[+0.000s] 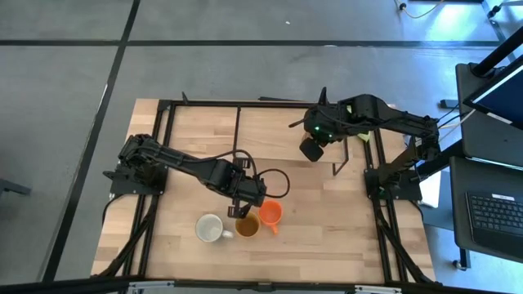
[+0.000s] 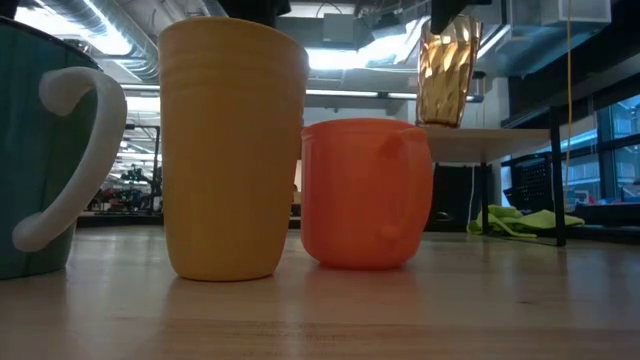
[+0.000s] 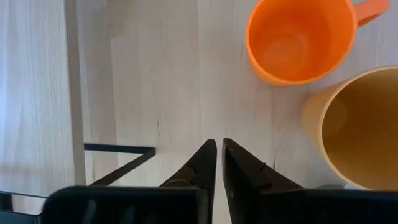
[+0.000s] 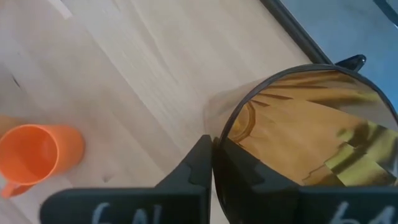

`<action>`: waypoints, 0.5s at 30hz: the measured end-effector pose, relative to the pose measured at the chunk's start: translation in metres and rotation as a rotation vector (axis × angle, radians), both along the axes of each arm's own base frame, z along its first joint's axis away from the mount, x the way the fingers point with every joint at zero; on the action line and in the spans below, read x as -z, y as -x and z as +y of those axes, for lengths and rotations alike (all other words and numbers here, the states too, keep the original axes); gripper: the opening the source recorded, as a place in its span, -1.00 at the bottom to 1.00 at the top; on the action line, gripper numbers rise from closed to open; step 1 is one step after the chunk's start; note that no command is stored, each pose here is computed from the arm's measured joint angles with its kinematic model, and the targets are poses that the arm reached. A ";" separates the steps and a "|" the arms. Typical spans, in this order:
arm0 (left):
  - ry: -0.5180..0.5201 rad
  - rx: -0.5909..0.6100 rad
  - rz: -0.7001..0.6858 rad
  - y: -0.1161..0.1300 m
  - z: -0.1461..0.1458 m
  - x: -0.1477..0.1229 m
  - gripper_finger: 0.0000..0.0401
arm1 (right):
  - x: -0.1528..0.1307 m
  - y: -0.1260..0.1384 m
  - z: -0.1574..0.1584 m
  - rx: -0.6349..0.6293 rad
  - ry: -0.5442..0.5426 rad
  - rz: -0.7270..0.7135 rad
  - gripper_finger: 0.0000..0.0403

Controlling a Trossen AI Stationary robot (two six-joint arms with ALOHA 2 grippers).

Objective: Stack small to large cups/mugs on shelf
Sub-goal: Put the brown cup on the shelf

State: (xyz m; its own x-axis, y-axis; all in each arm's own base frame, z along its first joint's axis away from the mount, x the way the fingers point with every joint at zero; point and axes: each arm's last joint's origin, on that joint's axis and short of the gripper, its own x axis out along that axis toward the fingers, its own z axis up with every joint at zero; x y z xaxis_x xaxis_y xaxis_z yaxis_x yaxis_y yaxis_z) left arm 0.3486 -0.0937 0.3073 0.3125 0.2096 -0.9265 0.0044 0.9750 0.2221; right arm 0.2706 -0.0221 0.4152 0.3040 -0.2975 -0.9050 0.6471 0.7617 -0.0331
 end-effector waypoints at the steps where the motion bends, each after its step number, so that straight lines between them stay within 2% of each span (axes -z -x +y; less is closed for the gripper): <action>1: 0.001 0.001 0.000 0.000 -0.001 0.000 -0.88 | 0.000 0.000 0.000 -0.002 0.000 0.001 -0.88; 9: 0.015 -0.006 -0.030 -0.002 -0.002 -0.001 -0.83 | 0.000 0.000 0.001 -0.027 0.009 0.009 -0.86; 15: 0.023 -0.006 -0.058 -0.005 -0.002 -0.002 -0.77 | 0.000 0.000 0.001 -0.032 0.013 0.010 -0.62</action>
State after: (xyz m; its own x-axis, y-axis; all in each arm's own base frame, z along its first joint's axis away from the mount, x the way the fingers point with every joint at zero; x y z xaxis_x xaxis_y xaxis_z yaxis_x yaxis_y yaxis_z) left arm 0.3536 -0.0962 0.3089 0.3647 0.1902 -0.9115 -0.0139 0.9799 0.1989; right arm 0.2707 -0.0214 0.4152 0.3045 -0.2993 -0.9043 0.6218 0.7817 -0.0493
